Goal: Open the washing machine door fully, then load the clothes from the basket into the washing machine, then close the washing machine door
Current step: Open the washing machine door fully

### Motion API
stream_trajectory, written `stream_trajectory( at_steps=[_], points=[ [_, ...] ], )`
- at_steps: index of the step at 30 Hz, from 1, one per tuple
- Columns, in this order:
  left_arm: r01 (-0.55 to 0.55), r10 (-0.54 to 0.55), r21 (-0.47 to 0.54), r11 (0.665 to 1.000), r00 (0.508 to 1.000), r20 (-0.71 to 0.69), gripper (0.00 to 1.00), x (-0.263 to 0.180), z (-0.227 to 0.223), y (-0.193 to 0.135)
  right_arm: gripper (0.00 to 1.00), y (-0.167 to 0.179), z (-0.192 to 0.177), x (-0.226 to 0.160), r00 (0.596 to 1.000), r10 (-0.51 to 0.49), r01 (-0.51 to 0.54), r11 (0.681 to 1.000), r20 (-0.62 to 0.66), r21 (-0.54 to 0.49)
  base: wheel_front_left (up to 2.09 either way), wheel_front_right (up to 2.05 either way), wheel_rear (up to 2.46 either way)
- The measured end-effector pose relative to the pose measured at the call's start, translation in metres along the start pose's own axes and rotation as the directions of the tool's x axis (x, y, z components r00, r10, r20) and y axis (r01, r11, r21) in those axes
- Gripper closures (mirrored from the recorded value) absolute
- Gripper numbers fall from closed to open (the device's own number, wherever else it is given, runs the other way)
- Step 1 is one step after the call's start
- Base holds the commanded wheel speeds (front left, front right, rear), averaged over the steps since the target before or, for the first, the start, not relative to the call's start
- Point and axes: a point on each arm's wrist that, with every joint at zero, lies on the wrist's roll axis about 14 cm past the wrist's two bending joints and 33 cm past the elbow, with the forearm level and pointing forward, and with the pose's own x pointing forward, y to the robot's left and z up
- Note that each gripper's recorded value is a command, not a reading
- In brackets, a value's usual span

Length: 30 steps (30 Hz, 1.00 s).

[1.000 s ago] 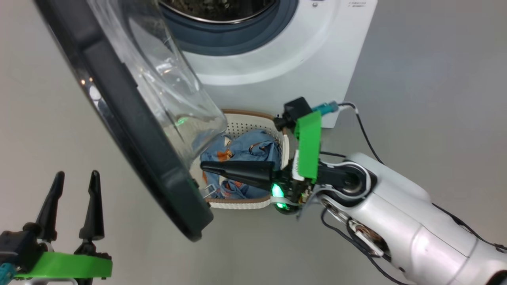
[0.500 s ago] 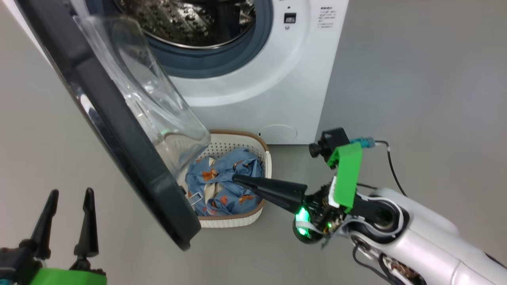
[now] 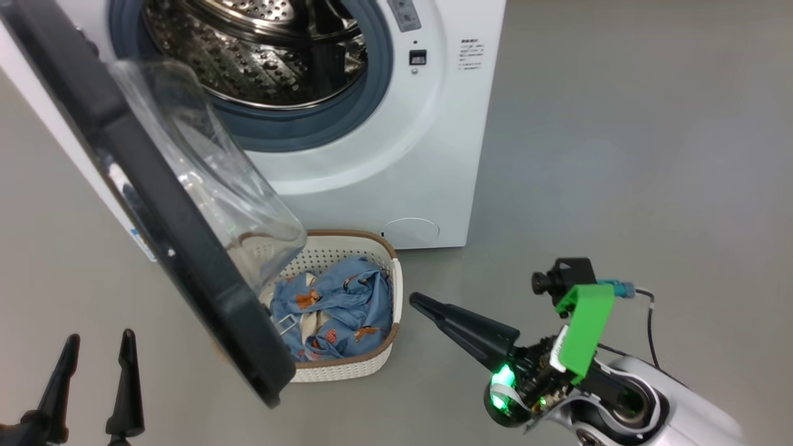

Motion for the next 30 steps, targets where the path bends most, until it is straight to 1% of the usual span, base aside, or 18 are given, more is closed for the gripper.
stream_trajectory(
  at_steps=[5, 6, 7, 8, 9, 10, 11, 13, 14, 16, 18, 19, 22, 24, 26, 27, 30],
  points=[
    [0.008, -0.008, -0.007, 1.000, 1.000, 0.010, 0.00, 0.002, 0.002, -0.004, 1.00, 0.000, 0.008, -0.014, 0.996, 0.011, -0.010, 1.000, 0.085, -0.012, 0.00, 0.00, 0.00],
    [0.008, -0.008, -0.009, 1.000, 1.000, 0.011, 0.00, 0.002, 0.002, -0.005, 0.96, 0.001, 0.011, -0.016, 0.994, 0.016, -0.014, 1.000, 0.107, -0.020, 0.00, 0.00, 0.00],
    [0.010, -0.009, -0.010, 1.000, 1.000, 0.007, 0.00, 0.001, 0.001, -0.005, 0.70, 0.002, 0.014, -0.019, 0.991, 0.021, -0.017, 0.999, 0.132, -0.030, 0.00, 0.00, 0.00],
    [0.012, -0.012, -0.011, 1.000, 1.000, 0.003, 0.00, 0.000, 0.000, -0.006, 0.57, 0.004, 0.020, -0.022, 0.986, 0.024, -0.016, 0.999, 0.165, -0.045, 0.00, 0.00, 0.00],
    [0.014, -0.014, -0.012, 1.000, 1.000, 0.002, 0.00, 0.000, -0.001, -0.007, 0.47, 0.005, 0.025, -0.025, 0.981, 0.027, -0.016, 0.998, 0.194, -0.059, 0.00, 0.00, 0.00],
    [0.016, -0.016, -0.012, 1.000, 1.000, 0.002, 0.00, 0.000, -0.001, -0.008, 0.08, 0.005, 0.030, -0.028, 0.974, 0.028, -0.011, 0.997, 0.223, -0.077, 0.00, 0.00, 0.00],
    [0.019, -0.019, -0.011, 1.000, 1.000, 0.004, 0.00, 0.000, 0.000, -0.009, 0.00, 0.005, 0.038, -0.031, 0.963, 0.028, -0.001, 0.995, 0.268, -0.101, 0.00, 0.00, 0.00],
    [0.022, -0.022, -0.011, 1.000, 1.000, 0.006, 0.00, 0.000, 0.000, -0.010, 0.00, 0.004, 0.057, -0.040, 0.929, 0.026, 0.033, 0.988, 0.370, -0.154, 0.00, 0.00, 0.00],
    [0.023, -0.023, -0.012, 1.000, 1.000, 0.006, 0.00, 0.000, 0.000, -0.011, 0.00, 0.005, 0.071, -0.046, 0.898, 0.032, 0.055, 0.981, 0.438, -0.185, 0.00, 0.00, 0.00],
    [0.024, -0.024, -0.012, 1.000, 1.000, 0.000, 0.00, -0.002, -0.001, -0.011, 0.00, 0.005, 0.097, -0.062, 0.820, 0.048, 0.116, 0.962, 0.571, -0.247, 0.00, 0.00, 0.00],
    [0.024, -0.024, -0.012, 1.000, 1.000, 0.001, 0.00, -0.002, -0.001, -0.011, 0.00, 0.000, 0.119, -0.082, 0.731, 0.055, 0.215, 0.928, 0.680, -0.306, 0.00, 0.00, 0.00],
    [0.025, -0.025, -0.012, 1.000, 1.000, 0.003, 0.00, -0.002, 0.000, -0.011, 0.00, -0.003, 0.126, -0.090, 0.703, 0.054, 0.261, 0.908, 0.709, -0.328, 0.00, 0.00, 0.00],
    [0.025, -0.025, -0.012, 1.000, 1.000, 0.006, 0.00, -0.002, 0.000, -0.012, 0.00, -0.005, 0.142, -0.106, 0.652, 0.068, 0.369, 0.841, 0.755, -0.395, 0.00, 0.00, 0.00],
    [0.027, -0.026, -0.014, 1.000, 1.000, 0.007, 0.00, -0.002, 0.001, -0.012, 0.00, 0.006, 0.154, -0.116, 0.604, 0.112, 0.405, 0.810, 0.789, -0.424, 0.00, 0.00, 0.00],
    [0.027, -0.027, -0.016, 0.999, 1.000, 0.008, 0.00, -0.002, 0.001, -0.013, 0.00, 0.019, 0.165, -0.126, 0.555, 0.164, 0.446, 0.769, 0.816, -0.458, 0.00, 0.00, 0.00],
    [0.028, -0.027, -0.018, 0.999, 1.000, 0.008, 0.00, -0.002, 0.001, -0.014, 0.00, 0.025, 0.168, -0.129, 0.537, 0.188, 0.470, 0.743, 0.822, -0.477, 0.00, 0.00, 0.00],
    [0.028, -0.028, -0.019, 0.999, 1.000, 0.008, 0.00, -0.003, 0.001, -0.014, 0.00, 0.035, 0.171, -0.137, 0.502, 0.240, 0.553, 0.650, 0.831, -0.521, 0.00, 0.00, 0.00]
  ],
)
